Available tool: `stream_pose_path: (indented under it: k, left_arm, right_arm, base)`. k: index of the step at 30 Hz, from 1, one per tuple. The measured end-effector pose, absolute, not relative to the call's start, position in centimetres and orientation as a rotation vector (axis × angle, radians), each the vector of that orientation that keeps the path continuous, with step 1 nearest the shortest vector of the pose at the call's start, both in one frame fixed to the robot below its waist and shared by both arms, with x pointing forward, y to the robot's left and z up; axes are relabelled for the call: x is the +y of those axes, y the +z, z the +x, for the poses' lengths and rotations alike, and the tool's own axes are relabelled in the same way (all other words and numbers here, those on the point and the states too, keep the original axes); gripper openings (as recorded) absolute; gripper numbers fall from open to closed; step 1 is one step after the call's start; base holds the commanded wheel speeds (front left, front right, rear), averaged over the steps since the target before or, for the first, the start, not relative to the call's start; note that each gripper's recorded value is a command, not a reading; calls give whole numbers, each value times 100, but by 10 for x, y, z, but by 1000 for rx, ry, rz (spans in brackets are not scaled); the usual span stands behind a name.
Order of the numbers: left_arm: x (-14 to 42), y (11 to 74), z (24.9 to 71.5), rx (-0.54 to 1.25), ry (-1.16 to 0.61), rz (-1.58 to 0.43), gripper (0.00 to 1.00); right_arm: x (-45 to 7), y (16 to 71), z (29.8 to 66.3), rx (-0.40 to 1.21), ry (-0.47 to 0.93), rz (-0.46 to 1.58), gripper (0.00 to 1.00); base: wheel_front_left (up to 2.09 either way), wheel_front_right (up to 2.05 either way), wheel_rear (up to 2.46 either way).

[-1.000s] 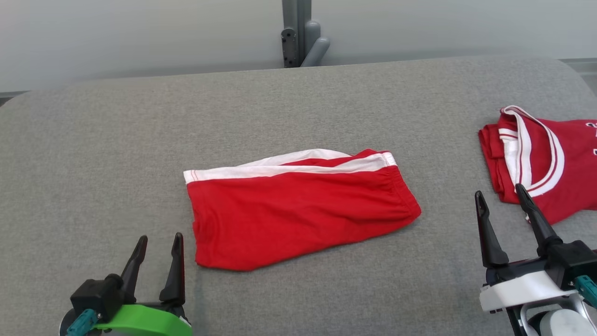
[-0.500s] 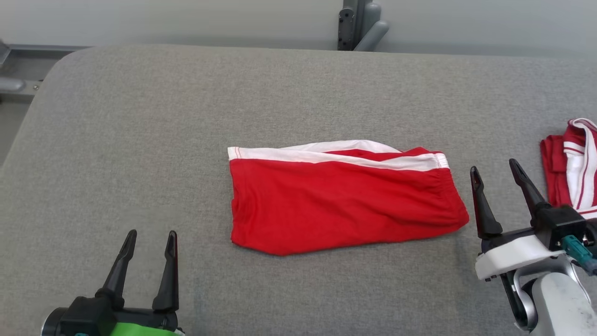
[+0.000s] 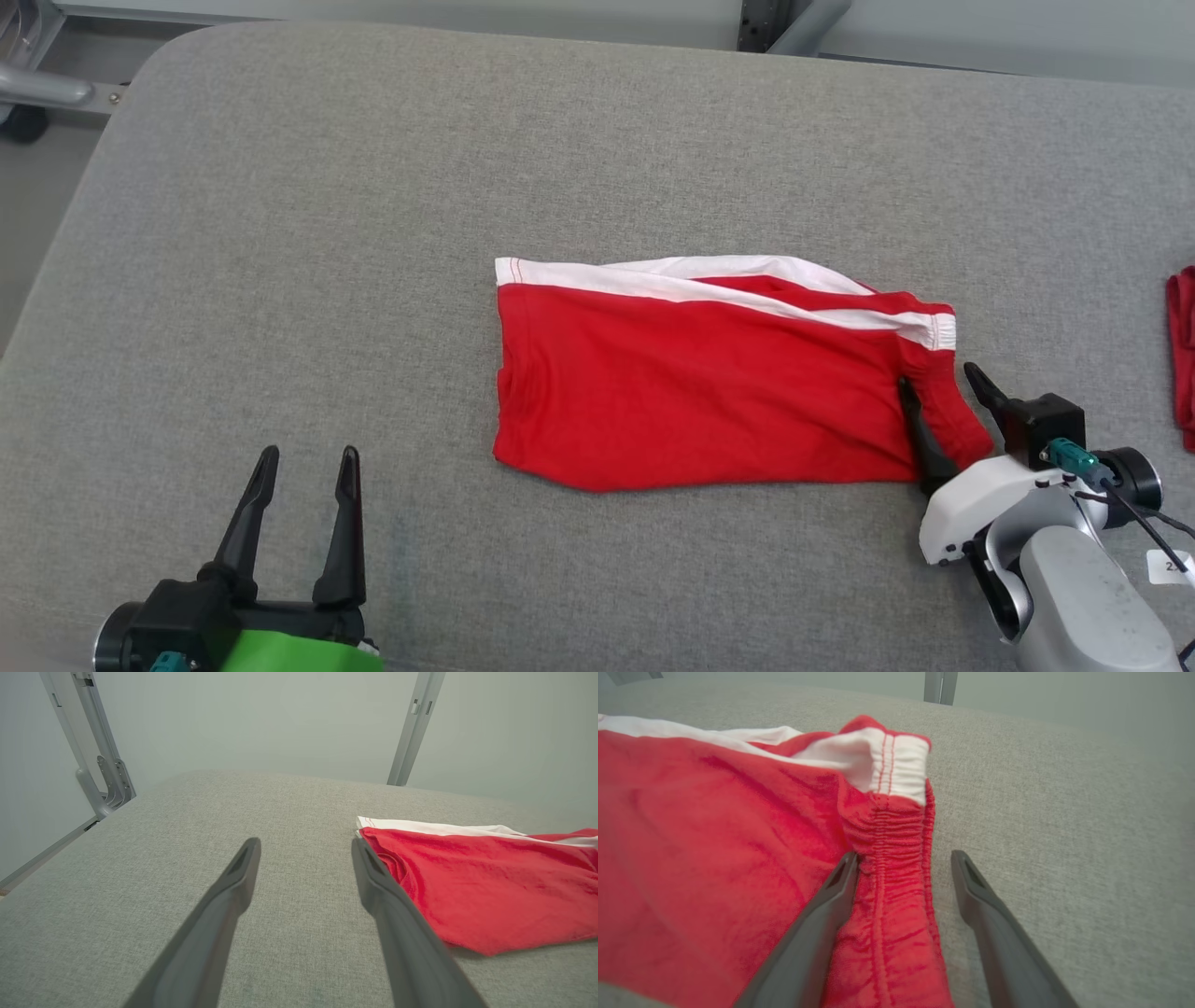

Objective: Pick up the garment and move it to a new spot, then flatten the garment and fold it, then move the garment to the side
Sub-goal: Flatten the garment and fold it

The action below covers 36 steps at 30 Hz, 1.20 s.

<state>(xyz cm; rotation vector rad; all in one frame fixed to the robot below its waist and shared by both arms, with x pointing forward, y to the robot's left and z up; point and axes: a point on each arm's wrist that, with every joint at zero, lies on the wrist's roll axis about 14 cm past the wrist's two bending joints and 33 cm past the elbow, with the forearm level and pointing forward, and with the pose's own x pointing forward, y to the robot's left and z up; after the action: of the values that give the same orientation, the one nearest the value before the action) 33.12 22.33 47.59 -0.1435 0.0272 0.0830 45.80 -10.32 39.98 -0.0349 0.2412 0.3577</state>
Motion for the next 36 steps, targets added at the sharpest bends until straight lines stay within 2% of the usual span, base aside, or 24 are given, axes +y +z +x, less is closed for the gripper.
stream_pose_path:
  k: [8,9,10,15,18,22,27,30,33,36]
  left_arm:
    - [220,474,332,32,80,-152,100]
    - [219,474,332,32,79,-153,100]
    - [218,474,332,32,78,-154,100]
    - [215,473,334,33,68,-159,100]
    - [213,470,335,43,61,-165,100]
    - [207,471,336,37,42,-172,100]
    - [196,476,338,18,7,-187,100]
    - [192,478,339,12,-6,-191,100]
    - [186,477,338,16,-20,-200,100]
    - [183,474,338,25,-23,-208,100]
  right_arm:
    - [-92,381,460,331,370,61,100]
    - [-88,379,460,345,373,82,93]
    - [-84,377,459,362,375,110,0]
    - [-72,386,463,407,359,305,0]
    - [-90,399,469,387,311,403,0]
    - [-147,409,468,381,223,421,0]
    - [-243,427,460,342,63,333,0]
    - [-274,445,459,292,13,303,0]
    - [-273,460,462,261,40,287,0]
    - [-235,466,468,253,149,283,0]
  base:
    - [0,0,0]
    - [0,0,0]
    - [0,0,0]
    - [0,0,0]
    - [0,0,0]
    - [0,0,0]
    - [0,0,0]
    - [0,0,0]
    - [0,0,0]
    - [0,0,0]
